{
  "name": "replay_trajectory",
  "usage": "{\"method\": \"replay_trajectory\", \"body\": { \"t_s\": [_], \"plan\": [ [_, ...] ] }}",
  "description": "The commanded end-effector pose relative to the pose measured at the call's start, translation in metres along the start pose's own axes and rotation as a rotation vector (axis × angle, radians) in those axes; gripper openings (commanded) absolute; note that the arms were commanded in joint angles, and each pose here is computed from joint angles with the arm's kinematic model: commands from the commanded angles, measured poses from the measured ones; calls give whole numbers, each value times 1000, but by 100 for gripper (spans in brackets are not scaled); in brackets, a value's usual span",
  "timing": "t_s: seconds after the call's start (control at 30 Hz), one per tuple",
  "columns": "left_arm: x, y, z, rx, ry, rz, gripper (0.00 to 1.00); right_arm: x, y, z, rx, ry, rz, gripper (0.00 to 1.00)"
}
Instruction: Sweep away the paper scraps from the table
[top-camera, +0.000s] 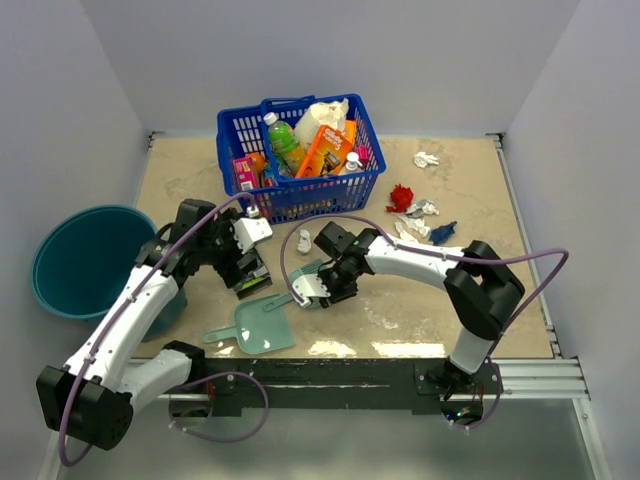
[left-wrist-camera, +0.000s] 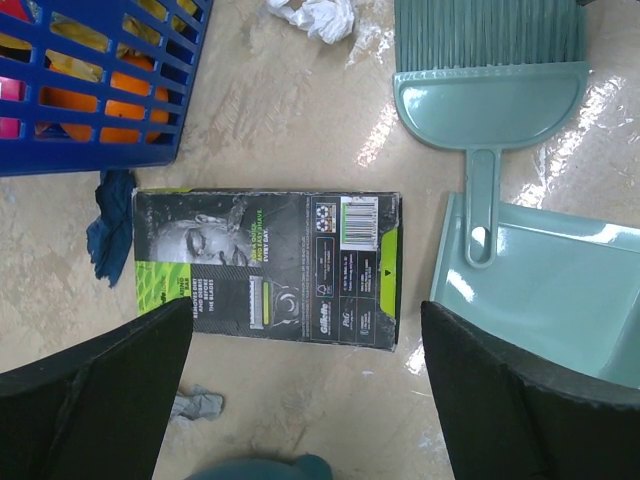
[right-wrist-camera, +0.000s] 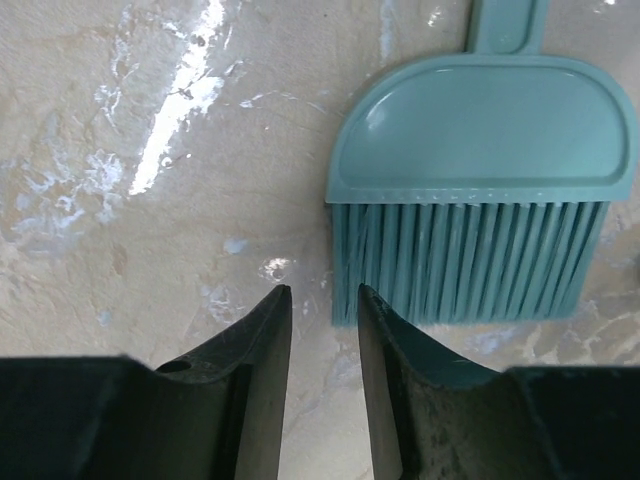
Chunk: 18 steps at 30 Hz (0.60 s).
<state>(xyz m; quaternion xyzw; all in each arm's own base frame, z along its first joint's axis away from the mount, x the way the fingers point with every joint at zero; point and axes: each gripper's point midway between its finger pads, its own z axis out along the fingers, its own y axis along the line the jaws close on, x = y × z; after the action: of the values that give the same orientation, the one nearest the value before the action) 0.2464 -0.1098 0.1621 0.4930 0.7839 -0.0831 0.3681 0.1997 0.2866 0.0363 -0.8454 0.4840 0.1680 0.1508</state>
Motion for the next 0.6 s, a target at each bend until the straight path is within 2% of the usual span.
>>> {"method": "replay_trajectory", "body": {
  "t_s": [0.0, 0.13, 0.2, 0.33, 0.37, 0.47, 0.57],
  "plan": [
    [-10, 1, -4, 10, -27, 22, 100, 0, -12, -1, 53, 12, -13, 37],
    [-10, 1, -5, 13, -23, 17, 100, 12, -11, 13, 35, 51, -6, 38],
    [-11, 1, -5, 13, -23, 16, 100, 18, -8, 19, 23, 66, -3, 36],
    [-14, 13, -6, -46, -28, -2, 100, 23, 2, 20, -2, 82, 19, 14],
    [-19, 16, -8, -55, -39, -1, 100, 25, 7, 19, -15, 90, 37, 3],
    [-27, 21, -12, -74, -58, 0, 100, 26, 9, 1, -3, 94, 104, 0],
    [-32, 28, -16, -108, -63, -23, 100, 21, 4, -33, 19, 15, 217, 0]
  ]
}}
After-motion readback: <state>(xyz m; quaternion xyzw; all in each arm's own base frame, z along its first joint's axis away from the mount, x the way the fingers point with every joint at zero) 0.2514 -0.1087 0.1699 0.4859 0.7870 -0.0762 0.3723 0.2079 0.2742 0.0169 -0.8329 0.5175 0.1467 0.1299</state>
